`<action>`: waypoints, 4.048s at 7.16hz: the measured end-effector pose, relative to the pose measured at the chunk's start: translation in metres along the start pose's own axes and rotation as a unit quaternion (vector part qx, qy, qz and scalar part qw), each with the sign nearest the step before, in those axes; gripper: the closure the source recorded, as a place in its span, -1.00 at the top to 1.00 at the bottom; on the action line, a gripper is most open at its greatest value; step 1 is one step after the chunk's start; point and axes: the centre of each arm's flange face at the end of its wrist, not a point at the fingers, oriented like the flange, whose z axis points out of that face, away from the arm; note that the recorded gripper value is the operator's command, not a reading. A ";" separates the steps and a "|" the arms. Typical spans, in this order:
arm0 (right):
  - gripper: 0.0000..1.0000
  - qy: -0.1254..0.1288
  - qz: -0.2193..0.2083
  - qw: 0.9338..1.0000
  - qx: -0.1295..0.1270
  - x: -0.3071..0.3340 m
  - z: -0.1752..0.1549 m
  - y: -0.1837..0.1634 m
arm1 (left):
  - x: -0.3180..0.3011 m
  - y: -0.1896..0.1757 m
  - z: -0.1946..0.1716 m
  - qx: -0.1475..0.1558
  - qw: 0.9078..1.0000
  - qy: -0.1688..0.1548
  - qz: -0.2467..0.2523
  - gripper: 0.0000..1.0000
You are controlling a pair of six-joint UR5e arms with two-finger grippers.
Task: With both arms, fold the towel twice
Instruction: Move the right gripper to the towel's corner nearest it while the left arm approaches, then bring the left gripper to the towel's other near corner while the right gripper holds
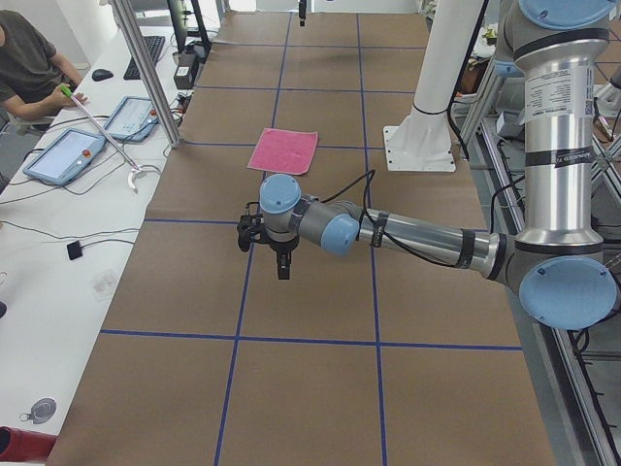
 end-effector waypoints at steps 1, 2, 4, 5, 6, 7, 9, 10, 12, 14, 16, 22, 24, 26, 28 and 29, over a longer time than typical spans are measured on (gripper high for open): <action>0.99 -0.008 0.016 1.000 0.003 -0.025 0.005 0.004 | 0.022 -0.003 0.006 0.003 1.000 0.010 -0.009 1.00; 0.98 -0.018 0.033 0.999 0.005 -0.052 0.013 0.006 | 0.049 -0.008 0.013 0.001 1.000 0.021 -0.019 1.00; 0.97 -0.037 0.096 0.995 0.003 -0.130 0.028 0.008 | 0.107 -0.016 0.030 -0.013 0.998 0.038 -0.040 1.00; 0.96 -0.041 0.130 0.991 0.003 -0.182 0.040 0.014 | 0.132 -0.017 0.041 -0.021 0.998 0.042 -0.044 1.00; 0.96 -0.046 0.169 0.985 0.009 -0.239 0.053 0.022 | 0.152 -0.019 0.049 -0.024 0.998 0.043 -0.048 1.00; 0.89 -0.054 0.211 0.976 0.014 -0.296 0.066 0.034 | 0.170 -0.023 0.056 -0.026 0.997 0.045 -0.054 1.00; 0.79 -0.066 0.267 0.961 0.025 -0.392 0.102 0.079 | 0.204 -0.029 0.068 -0.023 0.997 0.045 -0.063 1.00; 0.77 -0.069 0.279 0.957 0.037 -0.434 0.123 0.106 | 0.222 -0.027 0.077 -0.019 0.997 0.042 -0.067 1.00; 0.62 -0.069 0.298 0.950 0.053 -0.486 0.155 0.138 | 0.252 -0.025 0.095 -0.014 0.997 0.036 -0.074 1.00; 0.56 -0.064 0.316 0.944 0.067 -0.516 0.179 0.138 | 0.265 -0.021 0.104 -0.015 0.996 0.034 -0.076 1.00; 0.52 -0.051 0.330 0.939 0.077 -0.531 0.201 0.128 | 0.272 -0.018 0.108 -0.013 0.997 0.032 -0.073 1.00; -0.14 -0.034 0.349 0.934 0.072 -0.535 0.228 0.137 | 0.288 -0.010 0.119 -0.009 0.997 0.029 -0.077 1.00; -0.76 -0.031 0.354 0.932 0.072 -0.534 0.231 0.137 | 0.288 -0.009 0.120 -0.009 0.997 0.028 -0.077 1.00; -1.00 -0.033 0.358 0.930 0.072 -0.537 0.230 0.137 | 0.291 -0.008 0.122 -0.010 0.996 0.028 -0.078 1.00; -1.00 -0.039 0.357 0.931 0.071 -0.539 0.225 0.137 | 0.319 -0.002 0.135 0.005 0.995 0.024 -0.095 0.99; -1.00 -0.042 0.357 0.931 0.071 -0.539 0.219 0.134 | 0.344 0.007 0.149 0.016 0.994 0.022 -0.104 0.96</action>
